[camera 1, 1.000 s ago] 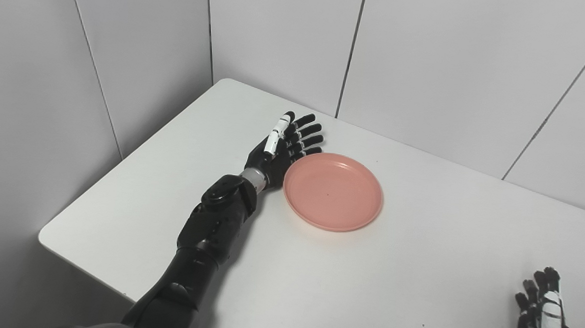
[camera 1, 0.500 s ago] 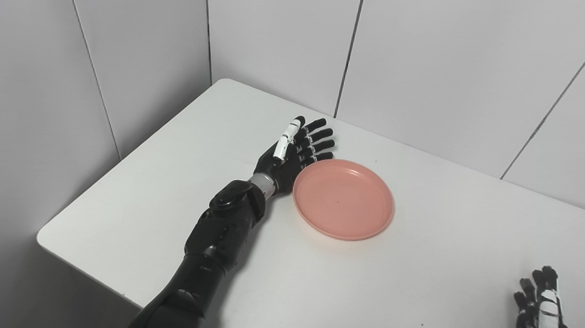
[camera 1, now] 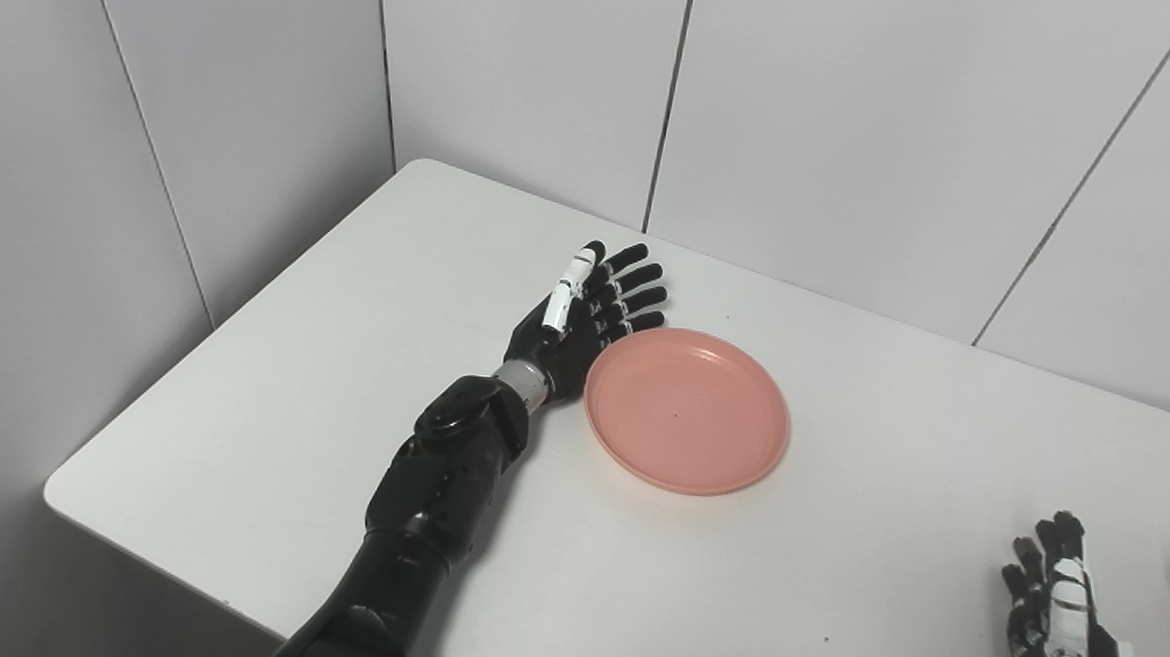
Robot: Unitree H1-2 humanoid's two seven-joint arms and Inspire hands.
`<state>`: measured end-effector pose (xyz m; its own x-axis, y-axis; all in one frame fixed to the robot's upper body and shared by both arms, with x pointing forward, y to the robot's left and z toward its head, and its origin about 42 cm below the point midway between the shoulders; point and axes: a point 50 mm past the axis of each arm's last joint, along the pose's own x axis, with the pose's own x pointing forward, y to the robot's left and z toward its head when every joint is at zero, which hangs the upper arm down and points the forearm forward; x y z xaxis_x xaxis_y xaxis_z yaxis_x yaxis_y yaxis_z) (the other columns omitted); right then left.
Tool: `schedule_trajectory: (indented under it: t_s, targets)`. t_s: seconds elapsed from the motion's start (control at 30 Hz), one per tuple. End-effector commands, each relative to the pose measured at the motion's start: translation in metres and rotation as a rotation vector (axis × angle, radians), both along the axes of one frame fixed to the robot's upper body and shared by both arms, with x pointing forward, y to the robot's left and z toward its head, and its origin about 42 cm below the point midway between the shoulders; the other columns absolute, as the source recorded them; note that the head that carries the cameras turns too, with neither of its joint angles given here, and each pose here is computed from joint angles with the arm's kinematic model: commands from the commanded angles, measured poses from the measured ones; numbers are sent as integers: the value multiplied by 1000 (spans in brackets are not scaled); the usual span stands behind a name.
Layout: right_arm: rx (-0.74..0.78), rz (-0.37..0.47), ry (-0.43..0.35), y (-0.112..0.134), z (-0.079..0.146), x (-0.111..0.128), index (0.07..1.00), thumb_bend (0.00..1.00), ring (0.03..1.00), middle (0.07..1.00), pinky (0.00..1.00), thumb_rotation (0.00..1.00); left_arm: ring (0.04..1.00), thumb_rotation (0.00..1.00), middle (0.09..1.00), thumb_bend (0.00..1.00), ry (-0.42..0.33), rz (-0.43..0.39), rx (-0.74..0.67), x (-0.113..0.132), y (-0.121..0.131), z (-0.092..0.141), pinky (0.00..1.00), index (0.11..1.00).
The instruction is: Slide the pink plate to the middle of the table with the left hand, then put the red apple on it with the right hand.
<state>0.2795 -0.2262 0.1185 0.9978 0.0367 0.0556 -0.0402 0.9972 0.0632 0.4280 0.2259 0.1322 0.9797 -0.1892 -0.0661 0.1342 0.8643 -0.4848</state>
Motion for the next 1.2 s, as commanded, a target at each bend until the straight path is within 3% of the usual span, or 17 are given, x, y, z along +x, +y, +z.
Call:
schedule_trajectory:
  t_s: [0.0, 1.17]
  targets:
    - [5, 3, -75, 4, 11, 6, 985, 198, 978, 989, 1000, 1000, 841, 1000, 851, 325, 62, -13, 13, -6, -9, -11, 825, 831]
    - [7, -7, -77, 10, 15, 3, 982, 229, 964, 979, 1000, 1000, 838, 1000, 850, 326, 48, -121, 36, -21, -54, -11, 814, 831]
